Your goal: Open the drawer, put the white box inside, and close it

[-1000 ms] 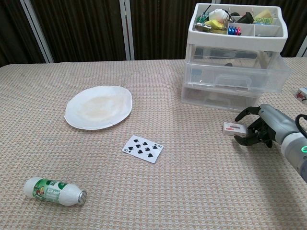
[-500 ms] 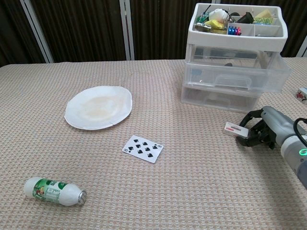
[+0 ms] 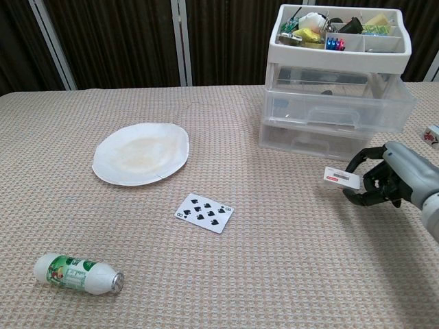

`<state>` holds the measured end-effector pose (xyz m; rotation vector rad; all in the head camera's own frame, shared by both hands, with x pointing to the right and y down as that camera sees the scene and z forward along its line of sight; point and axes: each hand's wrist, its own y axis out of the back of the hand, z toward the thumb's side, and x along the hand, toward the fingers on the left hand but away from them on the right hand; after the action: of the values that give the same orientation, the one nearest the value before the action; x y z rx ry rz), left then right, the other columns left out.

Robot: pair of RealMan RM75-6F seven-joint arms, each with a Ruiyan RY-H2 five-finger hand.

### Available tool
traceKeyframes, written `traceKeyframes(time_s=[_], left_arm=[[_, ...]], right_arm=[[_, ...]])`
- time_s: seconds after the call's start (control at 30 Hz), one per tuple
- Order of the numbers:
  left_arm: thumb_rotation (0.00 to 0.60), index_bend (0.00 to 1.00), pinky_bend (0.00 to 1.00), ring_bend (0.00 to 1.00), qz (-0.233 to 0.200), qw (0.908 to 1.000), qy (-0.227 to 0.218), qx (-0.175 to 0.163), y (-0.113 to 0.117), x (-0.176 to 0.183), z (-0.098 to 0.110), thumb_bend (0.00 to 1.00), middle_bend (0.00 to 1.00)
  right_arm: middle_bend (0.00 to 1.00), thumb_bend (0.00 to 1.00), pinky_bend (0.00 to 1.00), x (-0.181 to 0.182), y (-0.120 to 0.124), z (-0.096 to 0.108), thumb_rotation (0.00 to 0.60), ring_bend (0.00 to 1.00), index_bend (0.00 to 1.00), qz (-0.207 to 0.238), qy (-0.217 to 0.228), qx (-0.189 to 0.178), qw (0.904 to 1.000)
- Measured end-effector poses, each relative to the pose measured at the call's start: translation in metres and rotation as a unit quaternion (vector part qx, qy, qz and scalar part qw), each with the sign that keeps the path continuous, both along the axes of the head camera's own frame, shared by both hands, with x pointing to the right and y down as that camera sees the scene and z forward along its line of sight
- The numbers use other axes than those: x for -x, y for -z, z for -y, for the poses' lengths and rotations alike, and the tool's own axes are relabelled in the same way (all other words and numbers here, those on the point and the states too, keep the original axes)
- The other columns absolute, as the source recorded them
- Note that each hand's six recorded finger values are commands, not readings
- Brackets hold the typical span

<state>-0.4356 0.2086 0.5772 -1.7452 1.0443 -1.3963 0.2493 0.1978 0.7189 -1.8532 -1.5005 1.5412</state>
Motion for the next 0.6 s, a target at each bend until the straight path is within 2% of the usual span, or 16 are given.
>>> traceKeyframes(time_s=[0.2, 0.4, 0.6], left_arm=[[0.600, 0.08, 0.00, 0.00, -0.001, 1.0000, 0.003, 0.001, 0.000, 0.001, 0.000, 0.14, 0.00], [0.600, 0.08, 0.00, 0.00, -0.004, 0.9999, 0.009, 0.004, -0.001, 0.002, 0.002, 0.14, 0.00], [0.600, 0.08, 0.00, 0.00, -0.005, 0.9999, 0.006, -0.007, 0.001, 0.001, 0.002, 0.14, 0.00]], right_arm=[[0.84, 0.26, 0.75, -0.018, 0.030, -0.009, 0.600, 0.85, 0.63, -0.005, 0.001, -0.009, 0.9999], [0.84, 0.26, 0.75, -0.024, 0.065, -0.019, 0.600, 0.85, 0.63, 0.010, 0.003, -0.029, 0.9995], [0.84, 0.26, 0.75, -0.014, 0.100, -0.012, 0.600, 0.85, 0.63, 0.031, 0.017, -0.068, 0.9970]])
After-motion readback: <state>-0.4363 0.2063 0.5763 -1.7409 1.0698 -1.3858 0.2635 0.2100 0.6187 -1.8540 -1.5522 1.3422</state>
